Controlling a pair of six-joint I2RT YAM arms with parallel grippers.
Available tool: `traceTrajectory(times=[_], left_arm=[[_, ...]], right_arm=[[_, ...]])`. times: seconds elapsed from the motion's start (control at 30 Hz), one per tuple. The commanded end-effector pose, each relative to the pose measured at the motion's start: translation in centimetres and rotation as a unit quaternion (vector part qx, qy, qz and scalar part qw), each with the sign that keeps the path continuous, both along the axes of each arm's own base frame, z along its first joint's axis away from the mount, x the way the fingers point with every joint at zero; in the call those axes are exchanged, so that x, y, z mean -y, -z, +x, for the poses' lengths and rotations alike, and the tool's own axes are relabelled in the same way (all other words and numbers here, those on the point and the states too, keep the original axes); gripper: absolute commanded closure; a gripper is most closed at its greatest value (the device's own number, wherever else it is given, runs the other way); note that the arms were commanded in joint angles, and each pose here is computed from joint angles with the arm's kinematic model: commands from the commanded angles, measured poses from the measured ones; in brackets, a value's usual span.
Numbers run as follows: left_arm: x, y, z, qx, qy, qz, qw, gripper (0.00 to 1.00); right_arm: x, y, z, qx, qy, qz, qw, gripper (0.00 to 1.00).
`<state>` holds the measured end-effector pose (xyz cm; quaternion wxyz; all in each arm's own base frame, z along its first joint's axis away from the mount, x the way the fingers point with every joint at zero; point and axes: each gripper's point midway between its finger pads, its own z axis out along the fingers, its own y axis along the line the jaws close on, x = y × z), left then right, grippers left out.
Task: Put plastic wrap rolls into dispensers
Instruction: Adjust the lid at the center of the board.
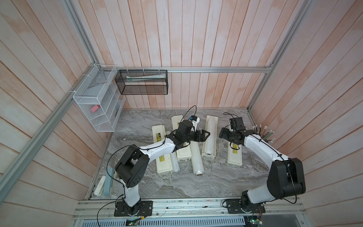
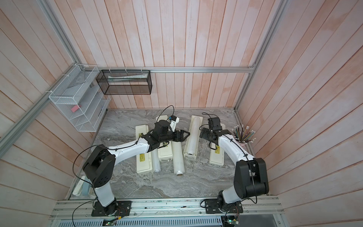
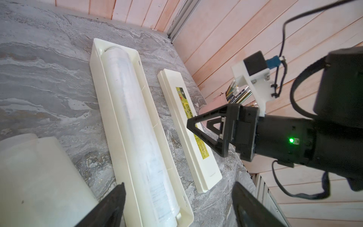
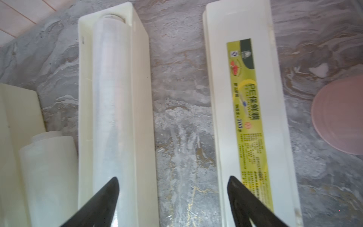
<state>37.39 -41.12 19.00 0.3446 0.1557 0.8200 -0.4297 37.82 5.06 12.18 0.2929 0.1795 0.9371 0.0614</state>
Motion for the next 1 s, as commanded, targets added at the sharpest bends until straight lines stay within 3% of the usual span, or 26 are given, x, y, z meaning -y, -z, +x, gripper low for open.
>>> traceTrajectory(times=[0.0, 0.23, 0.57, 0.97], left_arm=[[0.9, 1.7, 0.6, -0.009, 0.012, 0.021, 1.0, 0.15], [2.2, 3.8, 1.7, -0.035, 0.01, 0.023, 0.999, 0.15], [3.4, 5.8, 0.8, -0.059, 0.019, 0.018, 0.998, 0.15], [4.5, 6.8, -0.6, -0.086, 0.031, 0.009, 0.996, 0.15]], right_arm=[[2.4, 1.8, -1.8, -0.031, 0.03, -0.024, 0.999, 0.11], [5.3, 4.9, -3.1, -0.076, 0.063, -0.051, 0.994, 0.11], [5.6, 8.0, -3.5, -0.114, 0.064, -0.051, 0.99, 0.11], [7.8, 7.7, -4.3, -0.121, 0.086, -0.078, 0.986, 0.1]])
